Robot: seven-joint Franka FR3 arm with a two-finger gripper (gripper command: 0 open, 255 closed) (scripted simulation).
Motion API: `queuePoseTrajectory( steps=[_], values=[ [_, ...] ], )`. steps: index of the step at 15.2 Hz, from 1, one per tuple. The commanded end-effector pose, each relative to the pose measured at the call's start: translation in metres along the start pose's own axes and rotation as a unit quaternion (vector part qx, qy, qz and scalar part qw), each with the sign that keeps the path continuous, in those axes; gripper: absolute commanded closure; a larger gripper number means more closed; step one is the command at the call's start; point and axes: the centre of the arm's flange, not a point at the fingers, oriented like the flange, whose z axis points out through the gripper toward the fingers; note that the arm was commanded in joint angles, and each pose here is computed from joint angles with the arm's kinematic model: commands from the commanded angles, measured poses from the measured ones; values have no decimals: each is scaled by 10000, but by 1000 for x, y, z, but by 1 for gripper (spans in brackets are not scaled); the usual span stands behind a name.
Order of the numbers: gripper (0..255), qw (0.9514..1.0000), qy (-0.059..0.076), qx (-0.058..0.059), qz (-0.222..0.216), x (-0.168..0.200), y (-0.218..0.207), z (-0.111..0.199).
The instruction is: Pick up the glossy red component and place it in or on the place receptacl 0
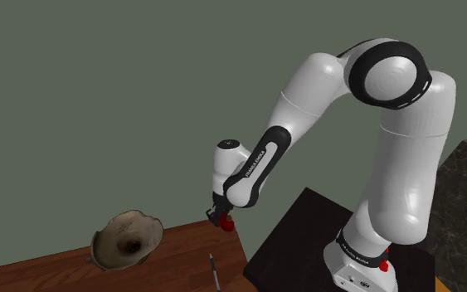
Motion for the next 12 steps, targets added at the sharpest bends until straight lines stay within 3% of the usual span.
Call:
queuePoseTrajectory(
  steps=[1,12],
  values=[
    [255,10000,-2,0,0,0,-1,-11],
    [255,10000,-2,0,0,-2,-6,-68]
  ],
)
